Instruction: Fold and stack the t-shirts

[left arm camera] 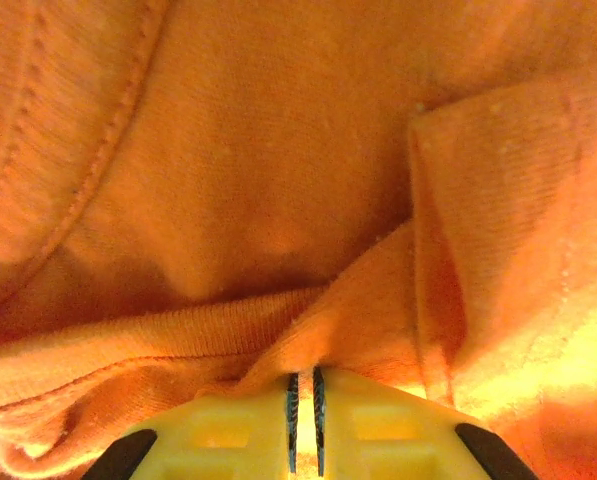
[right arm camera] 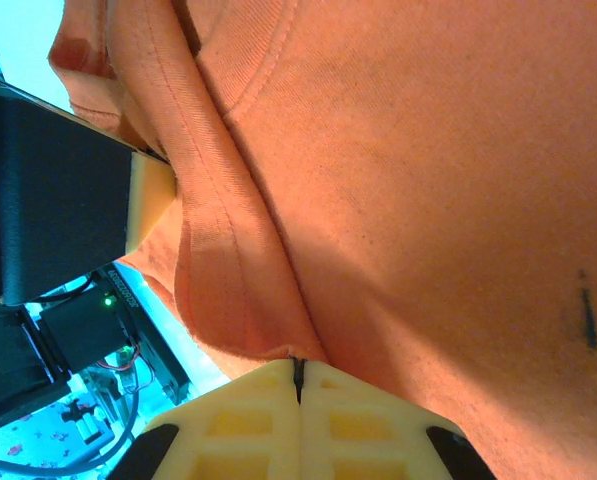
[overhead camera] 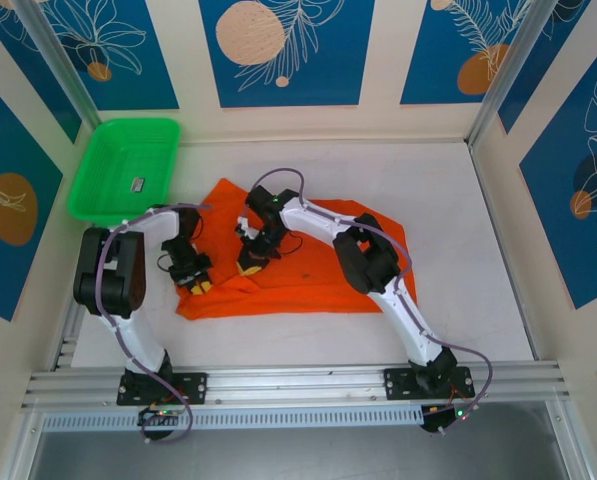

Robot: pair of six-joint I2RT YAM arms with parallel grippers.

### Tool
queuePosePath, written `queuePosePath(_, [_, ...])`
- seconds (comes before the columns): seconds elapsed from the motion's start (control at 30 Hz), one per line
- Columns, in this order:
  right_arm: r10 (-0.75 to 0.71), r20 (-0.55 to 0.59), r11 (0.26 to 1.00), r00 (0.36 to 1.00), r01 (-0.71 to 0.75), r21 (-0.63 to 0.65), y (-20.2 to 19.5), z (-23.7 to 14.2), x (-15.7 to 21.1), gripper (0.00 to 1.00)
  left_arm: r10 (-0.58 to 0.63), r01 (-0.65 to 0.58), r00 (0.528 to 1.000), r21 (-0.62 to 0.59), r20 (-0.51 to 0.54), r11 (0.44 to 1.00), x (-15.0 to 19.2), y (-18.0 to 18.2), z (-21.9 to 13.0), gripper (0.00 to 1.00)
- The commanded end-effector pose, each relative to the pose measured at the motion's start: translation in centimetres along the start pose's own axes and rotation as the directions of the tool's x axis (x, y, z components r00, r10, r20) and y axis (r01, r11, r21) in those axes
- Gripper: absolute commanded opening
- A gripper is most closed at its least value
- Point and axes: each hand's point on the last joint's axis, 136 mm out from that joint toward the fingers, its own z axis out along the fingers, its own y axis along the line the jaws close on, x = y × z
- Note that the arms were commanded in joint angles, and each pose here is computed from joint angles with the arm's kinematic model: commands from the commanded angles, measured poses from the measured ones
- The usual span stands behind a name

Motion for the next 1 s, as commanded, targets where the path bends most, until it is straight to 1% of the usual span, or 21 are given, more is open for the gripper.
queuePosePath(0.0, [-0.018,0.064,1.0,0.998,0.02,-0.024,1.9,-2.9,-0.5,0.02,-0.015,0.014,1.0,-0.041,-0.022,0.999,0.0,0.8,0.0,0.14])
queuePosePath(0.23, [0.003,0.119,1.0,0.993,0.0,-0.025,1.2,-4.7,-0.7,0.01,-0.007,0.006,1.0,-0.069,-0.02,0.998,-0.2,1.3,0.0,0.14])
queuePosePath(0.53, [0.078,0.127,0.997,0.989,-0.079,0.008,-1.5,-5.3,0.7,0.01,0.005,-0.006,1.0,-0.09,-0.009,0.996,-0.5,1.5,-0.1,0.14])
queuePosePath(0.73, [0.146,0.121,0.985,0.982,-0.155,0.072,-3.8,-5.0,2.0,0.05,0.014,-0.014,1.0,-0.099,-0.004,0.995,-0.8,1.6,-0.1,0.14])
queuePosePath(0.77, [0.156,0.127,0.982,0.98,-0.167,0.083,-4.1,-5.2,2.1,0.07,0.017,-0.017,1.0,-0.102,-0.003,0.995,-0.8,1.6,-0.1,0.14])
queuePosePath(0.8, [0.166,0.136,0.979,0.977,-0.18,0.094,-4.3,-5.4,2.2,0.14,0.018,-0.018,1.0,-0.103,-0.003,0.995,-0.9,1.6,-0.1,0.15])
queuePosePath(0.9, [0.206,0.174,0.966,0.963,-0.228,0.12,-4.8,-7.0,2.4,0.41,0.028,-0.025,0.999,-0.095,0.025,0.995,-1.2,1.3,-0.9,0.17])
queuePosePath(0.93, [0.218,0.192,0.962,0.957,-0.244,0.125,-4.9,-7.7,2.5,0.46,0.03,-0.026,0.999,-0.09,0.04,0.996,-1.5,1.1,-1.4,0.18])
queuePosePath(0.97, [0.227,0.216,0.957,0.95,-0.259,0.13,-5.1,-8.5,2.4,0.49,0.034,-0.029,0.998,-0.089,0.058,0.996,-1.8,0.9,-2.1,0.19])
